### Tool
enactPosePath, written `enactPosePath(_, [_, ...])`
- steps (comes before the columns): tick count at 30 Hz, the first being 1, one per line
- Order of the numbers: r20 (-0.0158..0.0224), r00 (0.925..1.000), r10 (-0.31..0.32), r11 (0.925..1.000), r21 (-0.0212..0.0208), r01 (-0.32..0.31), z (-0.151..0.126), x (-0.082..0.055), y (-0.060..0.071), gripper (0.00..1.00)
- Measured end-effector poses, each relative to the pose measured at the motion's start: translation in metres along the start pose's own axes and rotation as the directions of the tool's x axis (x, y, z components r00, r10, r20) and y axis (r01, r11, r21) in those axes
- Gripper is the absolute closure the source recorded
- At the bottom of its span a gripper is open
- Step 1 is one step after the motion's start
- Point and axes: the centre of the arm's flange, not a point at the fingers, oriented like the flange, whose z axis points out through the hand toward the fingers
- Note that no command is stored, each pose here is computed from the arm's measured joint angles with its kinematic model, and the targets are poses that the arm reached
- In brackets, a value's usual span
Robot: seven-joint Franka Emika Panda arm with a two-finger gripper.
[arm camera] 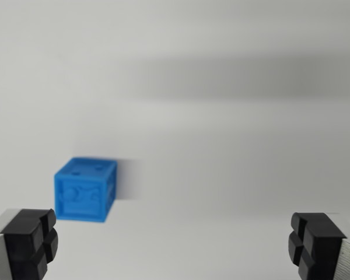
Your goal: Stack cube
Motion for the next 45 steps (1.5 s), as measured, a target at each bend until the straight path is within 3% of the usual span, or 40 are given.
enactPosePath(17, [-0.0016, 0.9999, 0.014, 0.9999, -0.0035, -0.014, 0.033, -0.057, -0.001, 0.0])
enactPosePath(28, [-0.0037, 0.9997, 0.025, 0.9997, -0.0024, -0.025, 0.055, -0.098, -0.001, 0.0])
enactPosePath(37, [-0.0024, 0.9993, 0.036, 0.9993, -0.003, -0.036, 0.075, -0.133, -0.001, 0.0])
enactPosePath(39, [-0.0021, 0.9993, 0.036, 0.9993, -0.0041, -0.036, 0.079, -0.138, -0.001, 0.0])
enactPosePath(42, [-0.0047, 0.9994, 0.035, 0.9994, -0.0001, -0.035, 0.087, -0.142, -0.002, 0.0])
enactPosePath(45, [-0.0021, 0.9993, 0.036, 0.9993, -0.0037, -0.036, 0.103, -0.141, -0.002, 0.0])
